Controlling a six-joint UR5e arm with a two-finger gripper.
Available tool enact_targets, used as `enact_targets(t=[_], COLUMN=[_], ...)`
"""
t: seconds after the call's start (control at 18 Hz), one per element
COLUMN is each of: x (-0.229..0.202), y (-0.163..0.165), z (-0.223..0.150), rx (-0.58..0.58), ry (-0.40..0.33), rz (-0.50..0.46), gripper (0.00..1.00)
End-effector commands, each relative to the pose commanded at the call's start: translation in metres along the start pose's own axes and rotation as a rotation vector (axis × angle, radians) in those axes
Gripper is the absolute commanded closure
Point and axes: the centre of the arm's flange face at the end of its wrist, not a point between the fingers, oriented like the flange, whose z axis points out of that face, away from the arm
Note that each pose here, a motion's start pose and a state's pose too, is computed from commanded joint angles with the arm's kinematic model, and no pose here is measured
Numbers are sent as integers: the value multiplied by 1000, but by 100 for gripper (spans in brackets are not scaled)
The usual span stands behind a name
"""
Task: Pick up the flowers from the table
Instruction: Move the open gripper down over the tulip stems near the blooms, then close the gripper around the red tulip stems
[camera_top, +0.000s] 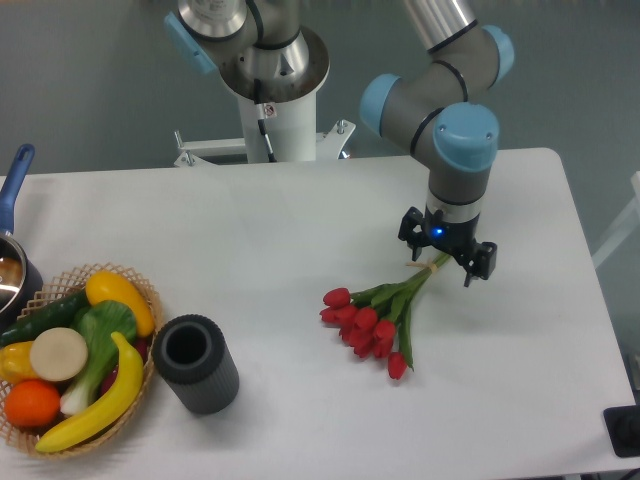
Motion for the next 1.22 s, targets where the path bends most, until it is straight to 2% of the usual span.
enact_targets(t=[0.17,0.33,1.17,1.22], x=[6,17,21,18], y=[-8,-24,-49,-50], z=[6,28,55,60], rx=[38,30,22,21], ry=[24,63,83,86], rz=[-13,12,26,27], gripper=[0,0,0,4])
